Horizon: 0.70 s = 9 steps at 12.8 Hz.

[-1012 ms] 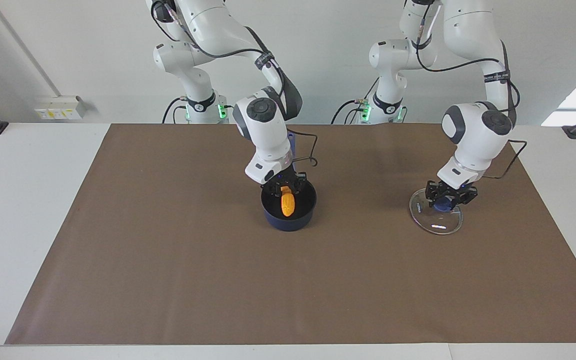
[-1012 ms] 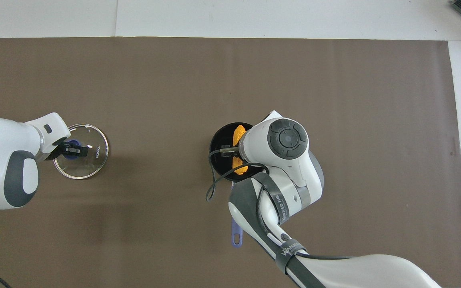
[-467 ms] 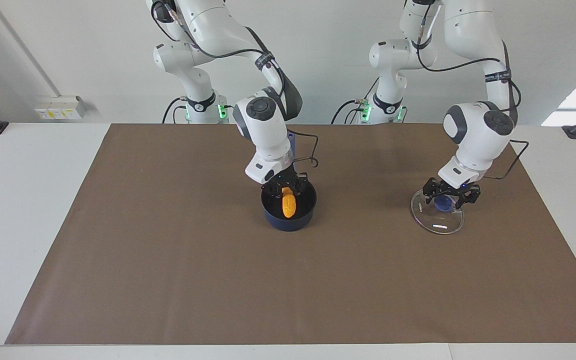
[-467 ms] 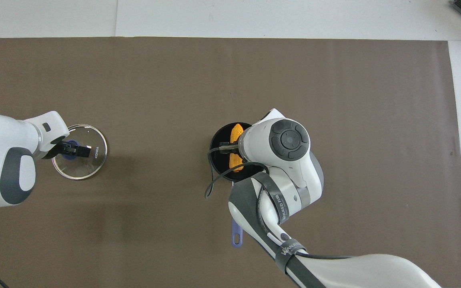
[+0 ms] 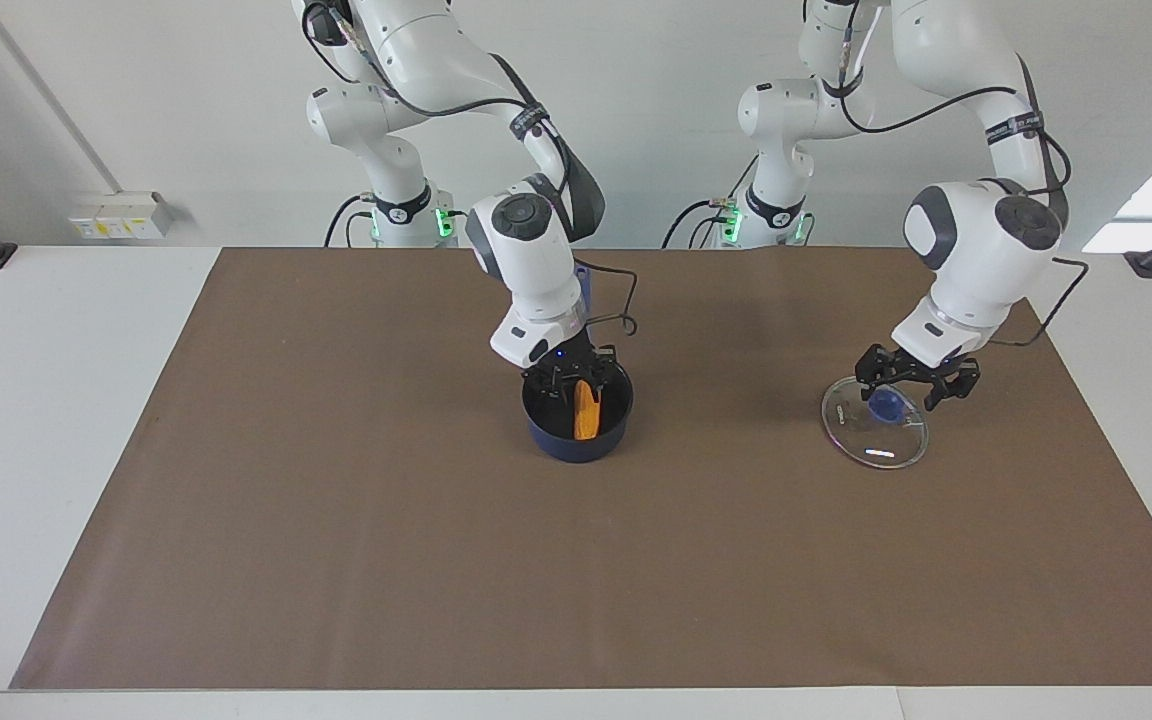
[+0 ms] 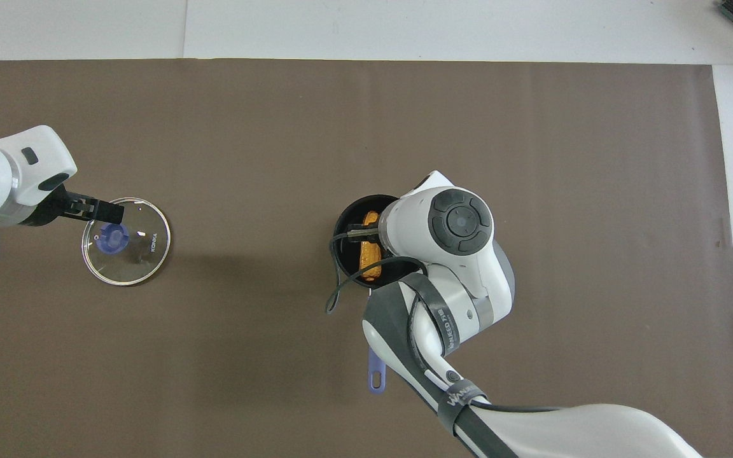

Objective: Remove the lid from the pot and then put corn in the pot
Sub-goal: 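Set the lid on the table with the left gripper and release it, then open the right gripper to drop the corn into the pot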

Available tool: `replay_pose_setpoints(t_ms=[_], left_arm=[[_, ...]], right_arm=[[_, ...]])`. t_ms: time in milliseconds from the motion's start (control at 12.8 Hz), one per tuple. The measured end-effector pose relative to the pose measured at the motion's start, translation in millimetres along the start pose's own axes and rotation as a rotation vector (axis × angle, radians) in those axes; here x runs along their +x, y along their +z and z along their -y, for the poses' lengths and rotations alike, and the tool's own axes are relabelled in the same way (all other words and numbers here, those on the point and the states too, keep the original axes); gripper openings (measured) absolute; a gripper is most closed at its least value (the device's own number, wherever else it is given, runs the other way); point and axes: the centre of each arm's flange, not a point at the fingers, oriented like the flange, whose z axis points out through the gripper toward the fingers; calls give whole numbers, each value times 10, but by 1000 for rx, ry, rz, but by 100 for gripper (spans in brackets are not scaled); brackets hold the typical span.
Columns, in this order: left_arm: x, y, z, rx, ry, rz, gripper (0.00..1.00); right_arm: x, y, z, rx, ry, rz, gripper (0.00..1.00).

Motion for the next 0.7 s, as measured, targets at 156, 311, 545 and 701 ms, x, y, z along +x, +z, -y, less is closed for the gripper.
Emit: replay_pose_setpoints(t_ms=[156, 311, 545, 701], left_arm=[[-22, -546, -65, 3, 12, 11, 100], [-57, -1089, -125, 7, 21, 18, 100], [-175, -1616, -179, 4, 25, 46, 100], [-262, -1840, -195, 0, 24, 68, 100]], right_arm=[[102, -154, 15, 15, 4, -35, 66], [258, -472, -79, 30, 24, -91, 89], [417, -1101, -520, 17, 74, -118, 100], [432, -1468, -869, -7, 89, -94, 100]])
